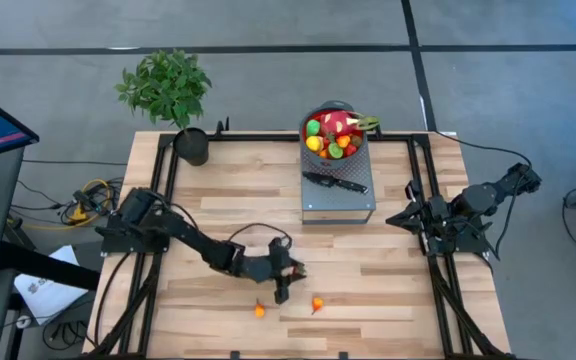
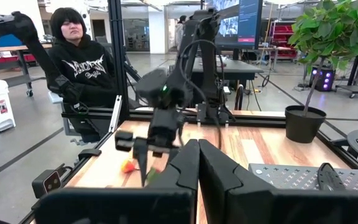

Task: Pick & Place Fruit
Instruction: Put the strawberry into the red colander on the shelf

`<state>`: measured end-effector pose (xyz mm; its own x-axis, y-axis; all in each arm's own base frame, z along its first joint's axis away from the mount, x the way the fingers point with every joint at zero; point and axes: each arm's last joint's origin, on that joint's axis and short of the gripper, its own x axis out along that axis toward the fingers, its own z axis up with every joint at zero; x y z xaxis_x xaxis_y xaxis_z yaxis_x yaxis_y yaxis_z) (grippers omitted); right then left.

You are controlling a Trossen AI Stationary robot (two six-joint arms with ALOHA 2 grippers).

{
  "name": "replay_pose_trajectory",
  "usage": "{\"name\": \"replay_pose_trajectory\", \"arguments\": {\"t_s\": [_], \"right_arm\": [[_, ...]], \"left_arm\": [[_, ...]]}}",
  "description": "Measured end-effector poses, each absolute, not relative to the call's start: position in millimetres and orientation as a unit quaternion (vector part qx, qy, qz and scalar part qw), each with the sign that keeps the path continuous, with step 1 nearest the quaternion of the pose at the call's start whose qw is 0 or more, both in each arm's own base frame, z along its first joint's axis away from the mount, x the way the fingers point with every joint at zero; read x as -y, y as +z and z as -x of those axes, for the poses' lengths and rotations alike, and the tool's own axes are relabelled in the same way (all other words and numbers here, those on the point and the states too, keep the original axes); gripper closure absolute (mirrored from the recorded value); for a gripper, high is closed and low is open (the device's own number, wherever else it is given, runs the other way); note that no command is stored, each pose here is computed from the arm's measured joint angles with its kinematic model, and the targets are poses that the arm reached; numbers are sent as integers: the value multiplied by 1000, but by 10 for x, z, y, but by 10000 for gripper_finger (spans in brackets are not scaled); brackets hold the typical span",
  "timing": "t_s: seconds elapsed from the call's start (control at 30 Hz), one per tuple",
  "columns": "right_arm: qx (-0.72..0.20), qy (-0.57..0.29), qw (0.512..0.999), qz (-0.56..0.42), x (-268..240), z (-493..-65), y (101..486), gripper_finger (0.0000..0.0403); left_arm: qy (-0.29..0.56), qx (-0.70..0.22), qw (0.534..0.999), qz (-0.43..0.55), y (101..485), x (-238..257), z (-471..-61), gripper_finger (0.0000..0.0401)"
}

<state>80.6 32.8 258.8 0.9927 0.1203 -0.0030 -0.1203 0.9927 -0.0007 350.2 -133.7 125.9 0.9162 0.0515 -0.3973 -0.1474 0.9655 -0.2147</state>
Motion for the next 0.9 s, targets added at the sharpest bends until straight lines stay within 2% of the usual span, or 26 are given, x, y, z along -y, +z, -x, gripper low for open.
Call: {"name": "replay_pose_trajectory", "arguments": {"t_s": [0.63, 0.9], "right_arm": [[-1, 60, 998, 1, -328, -806, 2588, 403], [-1, 60, 998, 1, -328, -806, 2588, 403]], "left_arm": [[115, -28, 974, 192, 2415, 589, -3434, 256], [161, 13, 972, 172, 2652, 204, -3370, 255]]}}
